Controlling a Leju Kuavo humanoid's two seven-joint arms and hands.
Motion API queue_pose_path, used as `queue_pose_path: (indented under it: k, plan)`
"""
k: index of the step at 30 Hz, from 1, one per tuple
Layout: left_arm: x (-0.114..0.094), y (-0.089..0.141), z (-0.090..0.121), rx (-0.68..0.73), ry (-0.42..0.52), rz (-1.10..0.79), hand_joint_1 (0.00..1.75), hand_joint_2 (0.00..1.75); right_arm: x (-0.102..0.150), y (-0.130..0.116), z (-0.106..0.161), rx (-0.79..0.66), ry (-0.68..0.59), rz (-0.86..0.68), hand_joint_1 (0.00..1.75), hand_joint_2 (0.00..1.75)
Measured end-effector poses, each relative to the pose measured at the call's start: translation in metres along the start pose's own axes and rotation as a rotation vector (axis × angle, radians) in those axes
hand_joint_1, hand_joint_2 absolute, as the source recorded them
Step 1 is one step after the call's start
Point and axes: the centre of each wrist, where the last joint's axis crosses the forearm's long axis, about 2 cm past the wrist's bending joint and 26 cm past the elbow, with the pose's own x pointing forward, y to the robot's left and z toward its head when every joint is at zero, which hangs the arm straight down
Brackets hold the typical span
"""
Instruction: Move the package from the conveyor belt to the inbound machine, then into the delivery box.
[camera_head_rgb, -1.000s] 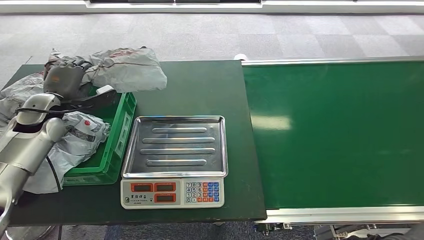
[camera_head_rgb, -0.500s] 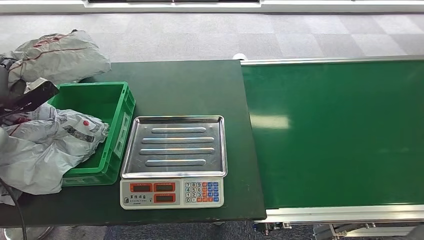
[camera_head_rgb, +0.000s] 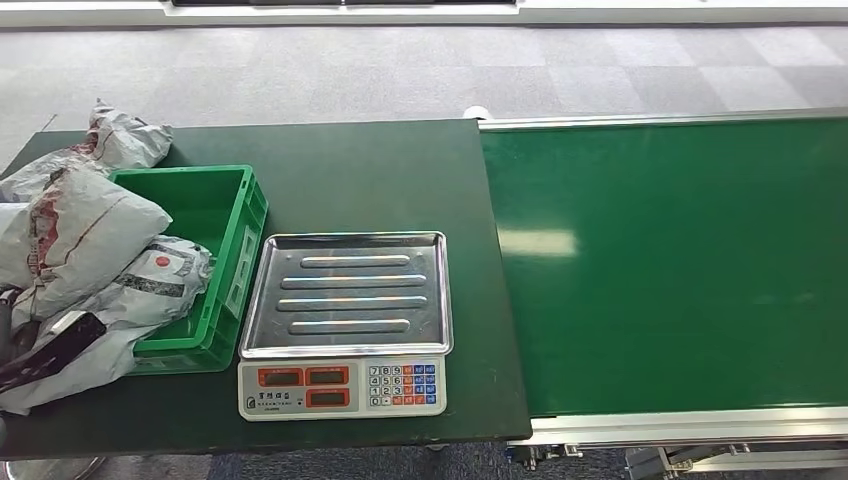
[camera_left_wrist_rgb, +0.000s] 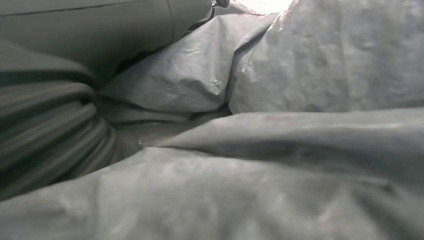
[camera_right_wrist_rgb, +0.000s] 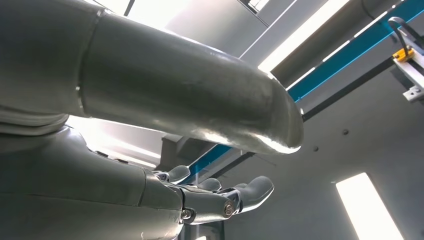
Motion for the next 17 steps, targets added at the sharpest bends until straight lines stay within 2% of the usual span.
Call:
queue_pose_path:
  k: [1,6,11,14,17]
  plan:
    - [0.000,-0.002,0.003,-0.012,0.006,-0.002,0.00,0.00,0.000,0.000,0.000,0.001,0.001,0.000,0.00,0.00]
    - [0.012,-0.012,0.009,-0.048,0.008,0.005,0.00,0.00,0.000,-0.002,0.002,-0.003,0.024,-0.010,0.00,0.00]
    - [0.029,-0.017,0.014,0.000,-0.013,0.170,0.00,0.00,-0.002,-0.006,0.006,0.002,0.048,-0.007,0.00,0.00]
    - [0.046,-0.014,0.021,0.075,-0.073,0.342,0.00,0.00,-0.002,-0.009,0.009,0.007,0.062,-0.007,0.00,0.00]
    - [0.068,0.000,0.028,0.224,-0.156,0.531,0.00,0.00,-0.004,-0.011,0.010,0.004,0.076,-0.005,0.00,0.00]
